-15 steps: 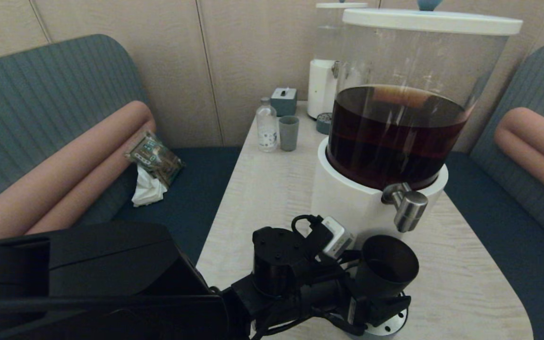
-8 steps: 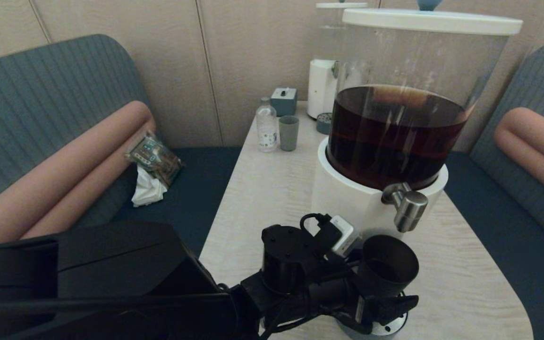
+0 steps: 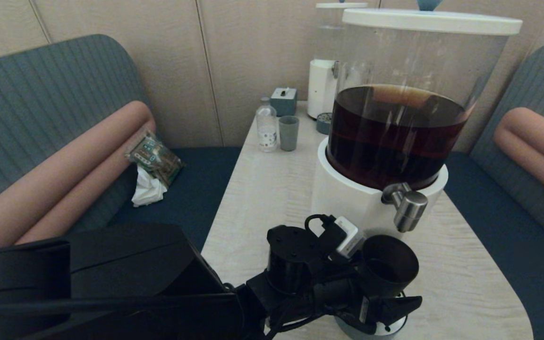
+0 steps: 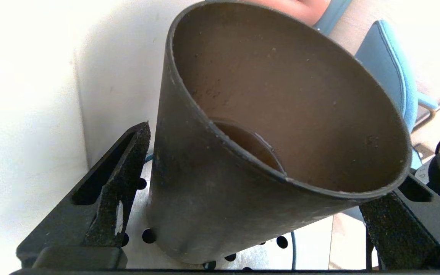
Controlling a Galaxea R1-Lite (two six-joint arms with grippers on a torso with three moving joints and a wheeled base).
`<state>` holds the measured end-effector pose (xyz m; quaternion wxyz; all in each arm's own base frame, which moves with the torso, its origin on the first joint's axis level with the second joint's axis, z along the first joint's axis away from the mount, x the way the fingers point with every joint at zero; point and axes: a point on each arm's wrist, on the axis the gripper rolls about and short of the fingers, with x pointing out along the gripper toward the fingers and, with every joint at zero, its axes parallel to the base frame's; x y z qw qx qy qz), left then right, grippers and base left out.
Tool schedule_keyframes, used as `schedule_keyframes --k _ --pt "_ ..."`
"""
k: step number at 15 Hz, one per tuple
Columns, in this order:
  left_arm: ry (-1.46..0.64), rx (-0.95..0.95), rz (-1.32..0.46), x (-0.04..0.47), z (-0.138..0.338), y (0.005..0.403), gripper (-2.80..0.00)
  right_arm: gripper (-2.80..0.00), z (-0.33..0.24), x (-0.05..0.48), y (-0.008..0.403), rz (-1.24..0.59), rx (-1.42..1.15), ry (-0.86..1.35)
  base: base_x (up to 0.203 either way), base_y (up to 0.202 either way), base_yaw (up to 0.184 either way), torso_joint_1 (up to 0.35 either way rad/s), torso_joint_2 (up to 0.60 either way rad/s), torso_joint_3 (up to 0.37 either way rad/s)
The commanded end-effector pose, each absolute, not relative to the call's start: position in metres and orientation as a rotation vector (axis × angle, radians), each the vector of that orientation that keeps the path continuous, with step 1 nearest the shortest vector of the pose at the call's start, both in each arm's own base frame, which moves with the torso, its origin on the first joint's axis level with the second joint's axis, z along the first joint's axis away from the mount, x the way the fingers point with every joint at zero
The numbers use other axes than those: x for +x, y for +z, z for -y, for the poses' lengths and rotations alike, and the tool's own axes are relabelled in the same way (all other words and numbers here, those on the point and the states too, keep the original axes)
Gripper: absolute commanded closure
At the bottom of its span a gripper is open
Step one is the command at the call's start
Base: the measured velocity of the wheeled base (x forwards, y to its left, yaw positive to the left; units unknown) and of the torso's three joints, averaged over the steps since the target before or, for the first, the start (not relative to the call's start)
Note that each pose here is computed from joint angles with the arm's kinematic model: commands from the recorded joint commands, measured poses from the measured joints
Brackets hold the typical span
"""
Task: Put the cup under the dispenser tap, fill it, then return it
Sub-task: Place the cup next to the water dispenser
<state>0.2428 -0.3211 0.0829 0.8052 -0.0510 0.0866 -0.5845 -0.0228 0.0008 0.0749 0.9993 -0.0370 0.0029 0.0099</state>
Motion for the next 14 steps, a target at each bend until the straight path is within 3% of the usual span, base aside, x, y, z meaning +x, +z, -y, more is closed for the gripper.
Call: schedule_keyframes --k 1,3,4,14 --pt "-1.253 -0.112 -0.181 0.2431 0.3215 0.0829 -2.80 0.00 -0.0008 -0.0230 0.0748 -0.002 -0.075 0.020 0.000 0.000 0.000 0.000 0.00 0.000" --pt "-1.254 -0.112 -0.177 0.2430 0.3222 0.0836 -2.80 0.00 -0.0008 -0.0230 0.0748 -0.002 -0.074 0.020 0.000 0.000 0.000 0.000 0.00 0.000" --pt "-1.254 -0.112 -0.175 0.2432 0.3224 0.0840 0.00 0.00 -0.0008 -0.0230 0.0748 -0.003 -0.075 0.021 0.000 0.000 0.000 0.000 0.00 0.000" --pt "-1.257 -0.112 -0.176 0.2417 0.3226 0.0839 0.00 0.00 -0.0008 -0.0230 0.0748 -0.002 -0.074 0.020 0.000 0.000 0.000 0.000 0.00 0.000"
